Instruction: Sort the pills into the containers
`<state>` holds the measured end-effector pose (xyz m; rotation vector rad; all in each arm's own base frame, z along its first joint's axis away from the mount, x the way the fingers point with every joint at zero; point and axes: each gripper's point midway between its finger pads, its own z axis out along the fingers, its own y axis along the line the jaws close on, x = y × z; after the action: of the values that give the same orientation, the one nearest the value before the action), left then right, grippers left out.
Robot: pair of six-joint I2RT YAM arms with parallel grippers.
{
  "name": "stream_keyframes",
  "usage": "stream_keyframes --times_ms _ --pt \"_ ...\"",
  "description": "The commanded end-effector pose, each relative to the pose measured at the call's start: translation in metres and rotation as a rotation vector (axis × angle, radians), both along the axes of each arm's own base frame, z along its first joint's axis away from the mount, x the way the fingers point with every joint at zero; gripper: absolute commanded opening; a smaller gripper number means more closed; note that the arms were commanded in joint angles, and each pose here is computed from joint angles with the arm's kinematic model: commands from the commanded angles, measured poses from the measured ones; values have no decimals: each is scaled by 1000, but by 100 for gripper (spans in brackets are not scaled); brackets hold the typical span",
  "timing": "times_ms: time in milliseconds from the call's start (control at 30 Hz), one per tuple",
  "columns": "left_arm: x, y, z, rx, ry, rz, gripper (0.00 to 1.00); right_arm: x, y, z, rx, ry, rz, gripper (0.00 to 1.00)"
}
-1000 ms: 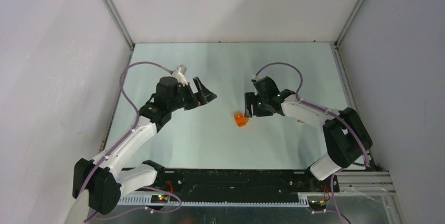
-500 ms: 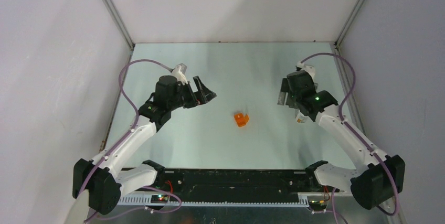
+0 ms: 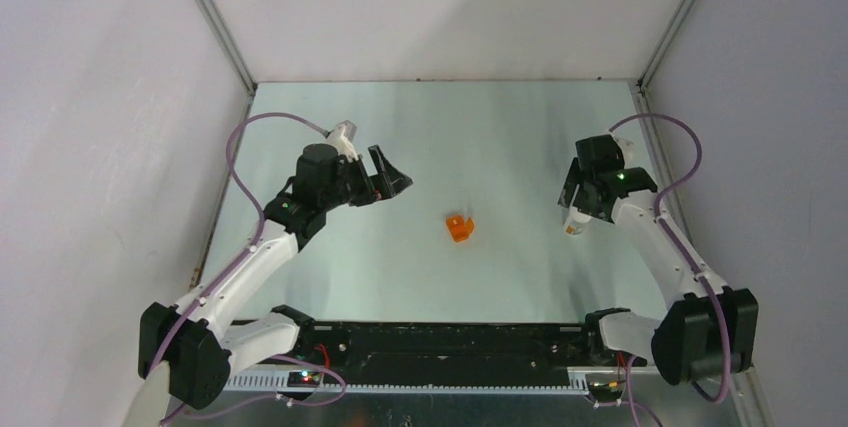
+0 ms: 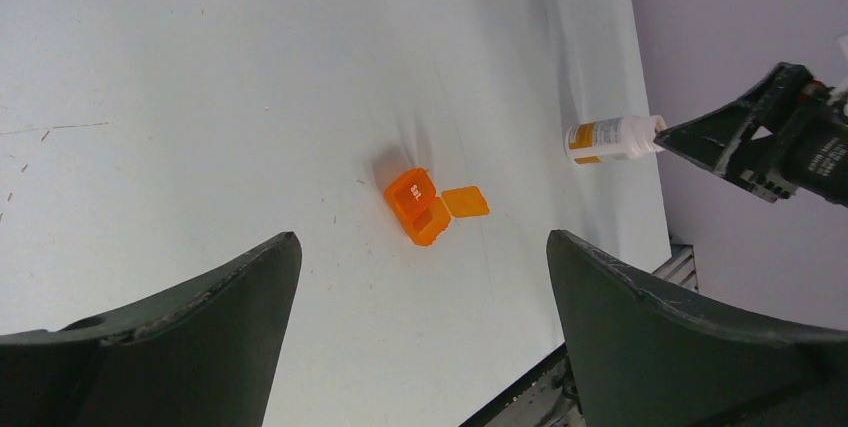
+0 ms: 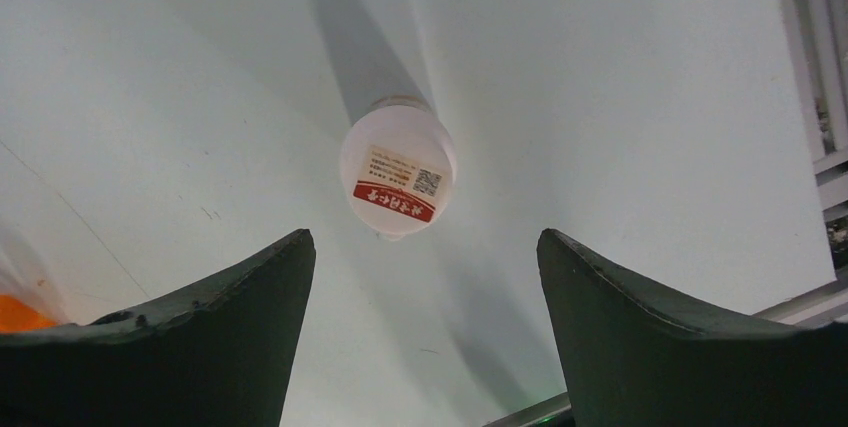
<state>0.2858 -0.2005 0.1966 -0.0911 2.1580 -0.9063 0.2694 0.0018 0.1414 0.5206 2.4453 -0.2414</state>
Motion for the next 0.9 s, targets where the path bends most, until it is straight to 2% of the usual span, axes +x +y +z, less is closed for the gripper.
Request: stream_keyframes --times_ms 0,333,500,533,700,867 --pt "3 -1 18 -11 -71 -6 99 5 8 -19 44 67 45 86" --pt "1 0 20 -14 -83 -10 99 20 1 -44 71 112 -1 80" --pt "1 -2 23 -13 -92 -29 99 27 8 -57 128 131 -18 72" --pt "1 -2 23 -13 -93 -30 99 27 17 -59 179 137 -7 71" --pt "-1 -4 22 -12 -91 -45 99 27 16 -63 184 140 -49 58" --pt "-3 -7 20 0 -93 -65 99 25 21 -57 205 127 -44 50"
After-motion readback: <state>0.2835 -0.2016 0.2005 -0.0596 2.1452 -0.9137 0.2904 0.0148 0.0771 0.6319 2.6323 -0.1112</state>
